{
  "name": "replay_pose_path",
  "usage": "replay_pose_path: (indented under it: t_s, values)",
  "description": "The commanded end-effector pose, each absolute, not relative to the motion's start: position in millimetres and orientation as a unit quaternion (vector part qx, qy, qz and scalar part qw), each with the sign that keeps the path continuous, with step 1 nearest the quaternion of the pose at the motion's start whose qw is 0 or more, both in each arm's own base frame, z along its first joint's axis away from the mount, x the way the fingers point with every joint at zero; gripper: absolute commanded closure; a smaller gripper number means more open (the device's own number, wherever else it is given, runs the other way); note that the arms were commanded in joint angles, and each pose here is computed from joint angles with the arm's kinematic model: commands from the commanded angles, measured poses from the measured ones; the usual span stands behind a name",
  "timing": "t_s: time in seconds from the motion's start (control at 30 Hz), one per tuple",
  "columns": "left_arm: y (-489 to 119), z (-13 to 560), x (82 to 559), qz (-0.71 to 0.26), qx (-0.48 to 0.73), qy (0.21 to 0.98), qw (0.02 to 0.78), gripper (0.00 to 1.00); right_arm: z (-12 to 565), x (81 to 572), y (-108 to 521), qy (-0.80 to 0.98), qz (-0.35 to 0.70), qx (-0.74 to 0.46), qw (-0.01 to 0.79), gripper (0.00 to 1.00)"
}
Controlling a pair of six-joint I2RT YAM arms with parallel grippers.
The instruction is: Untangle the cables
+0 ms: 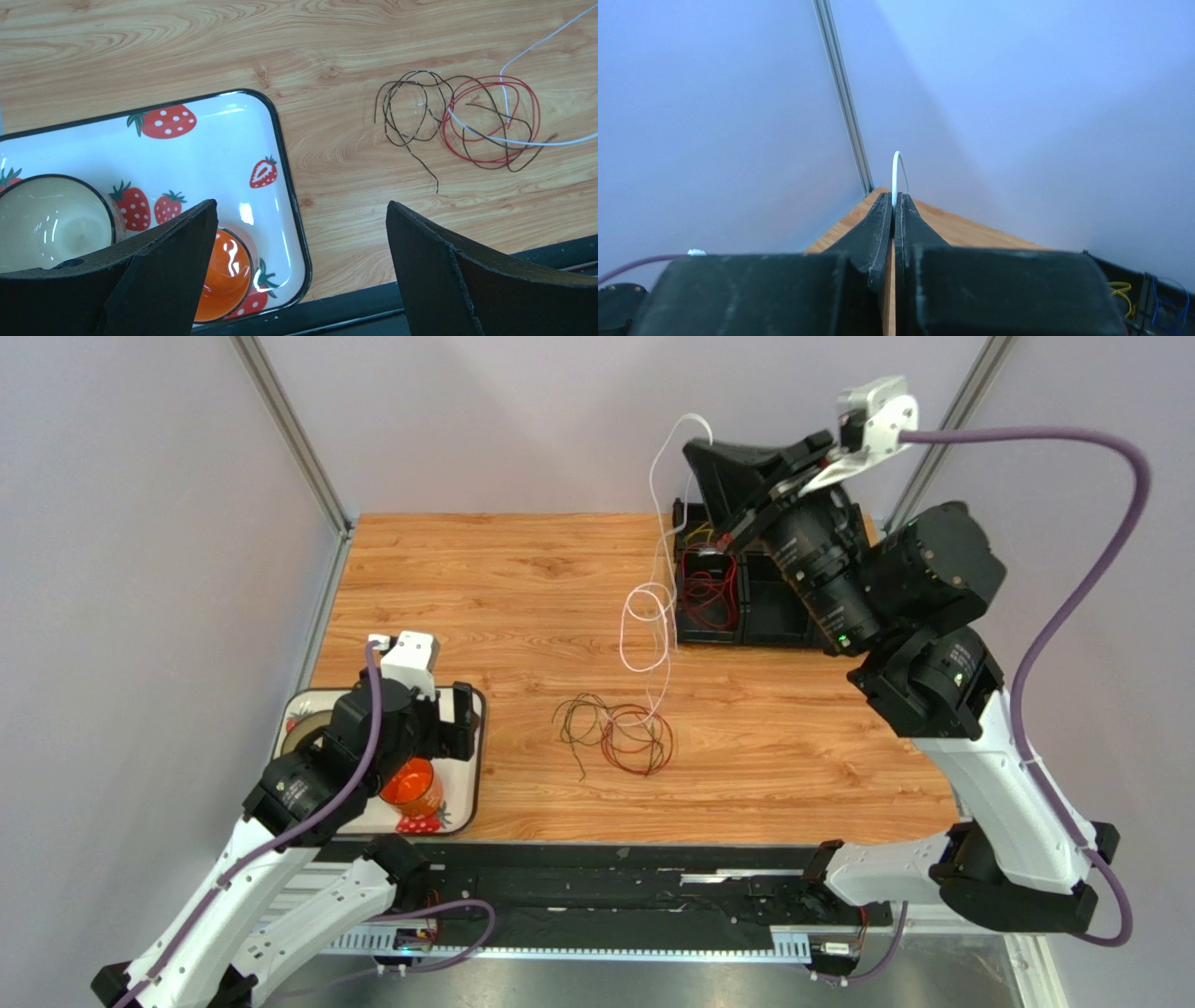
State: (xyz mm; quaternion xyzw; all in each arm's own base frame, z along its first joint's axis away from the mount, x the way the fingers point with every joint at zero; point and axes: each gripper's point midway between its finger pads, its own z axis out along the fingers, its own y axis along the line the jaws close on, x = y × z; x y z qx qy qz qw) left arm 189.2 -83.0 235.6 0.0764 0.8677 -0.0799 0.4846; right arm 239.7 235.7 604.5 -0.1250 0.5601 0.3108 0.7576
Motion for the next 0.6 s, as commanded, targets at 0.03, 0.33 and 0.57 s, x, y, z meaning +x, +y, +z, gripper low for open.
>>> replay_pose_path:
  t_s: [0.03,0.33,0.57]
  values:
    - [-82.7,241.3,192.7,-0.08,0.073,0.862,0.495,0.02,693.1,213.7,223.6,0.45,0.345,-0.128,0.814,1.0]
    - [-136.6,243.6,191.8,-0.189,0.116,0.863,0.455,0.02,602.1,261.3,228.6,0.559,0.265,-0.082,0.782,1.0]
    - [-218.4,261.1,205.9,-0.34,0.131,0.818,0.446,0.01,541.5,263.8,224.9,0.611,0.251,-0.075,0.747,1.0]
